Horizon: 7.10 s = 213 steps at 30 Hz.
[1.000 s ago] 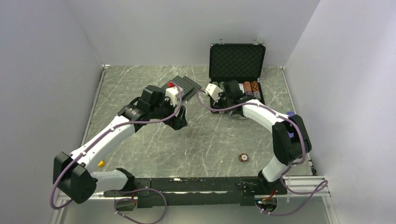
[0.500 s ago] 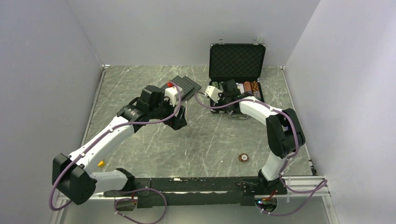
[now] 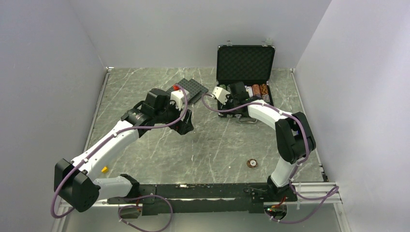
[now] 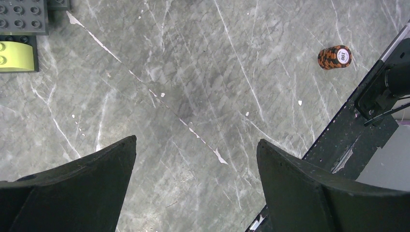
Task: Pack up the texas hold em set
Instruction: Place the poker chip in the chip case, then pick up the poker chip from the center of the board, then place the poker chip in the chip case.
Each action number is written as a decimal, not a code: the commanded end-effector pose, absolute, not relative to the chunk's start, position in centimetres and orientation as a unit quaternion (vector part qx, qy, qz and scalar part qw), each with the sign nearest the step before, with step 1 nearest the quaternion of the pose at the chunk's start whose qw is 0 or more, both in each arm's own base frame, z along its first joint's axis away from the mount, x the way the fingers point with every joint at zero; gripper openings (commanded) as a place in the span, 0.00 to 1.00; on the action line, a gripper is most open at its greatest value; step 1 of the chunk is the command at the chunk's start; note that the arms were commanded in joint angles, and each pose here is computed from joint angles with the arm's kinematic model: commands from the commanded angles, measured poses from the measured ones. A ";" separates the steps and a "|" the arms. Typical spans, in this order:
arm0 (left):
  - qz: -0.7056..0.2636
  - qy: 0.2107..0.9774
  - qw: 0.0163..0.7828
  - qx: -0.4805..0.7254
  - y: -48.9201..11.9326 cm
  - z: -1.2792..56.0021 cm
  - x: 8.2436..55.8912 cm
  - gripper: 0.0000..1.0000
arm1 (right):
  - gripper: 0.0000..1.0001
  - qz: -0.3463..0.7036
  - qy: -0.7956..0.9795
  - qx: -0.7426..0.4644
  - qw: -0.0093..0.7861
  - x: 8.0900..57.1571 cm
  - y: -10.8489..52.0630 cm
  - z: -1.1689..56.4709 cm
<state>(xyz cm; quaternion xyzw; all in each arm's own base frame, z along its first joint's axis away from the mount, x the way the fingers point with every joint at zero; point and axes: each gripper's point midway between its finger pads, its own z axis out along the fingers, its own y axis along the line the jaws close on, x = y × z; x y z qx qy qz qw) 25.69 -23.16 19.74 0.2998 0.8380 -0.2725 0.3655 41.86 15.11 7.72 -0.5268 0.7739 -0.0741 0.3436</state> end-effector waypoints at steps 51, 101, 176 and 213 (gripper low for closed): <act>-0.321 0.770 0.287 0.470 -53.9 10.7 14.2 0.96 | 0.66 0.125 0.794 0.062 0.591 31.2 5.0 30.3; -0.173 0.768 0.245 0.566 -51.7 -1.0 12.8 0.28 | 0.66 0.128 0.788 0.054 0.600 30.6 5.1 30.2; -0.253 0.688 0.375 0.568 -29.8 17.4 16.1 0.00 | 0.59 0.626 0.760 -0.116 0.132 16.7 32.5 17.8; -0.205 0.767 0.466 0.390 -24.3 22.4 23.0 0.99 | 0.00 0.220 0.799 0.328 0.453 36.1 4.6 18.0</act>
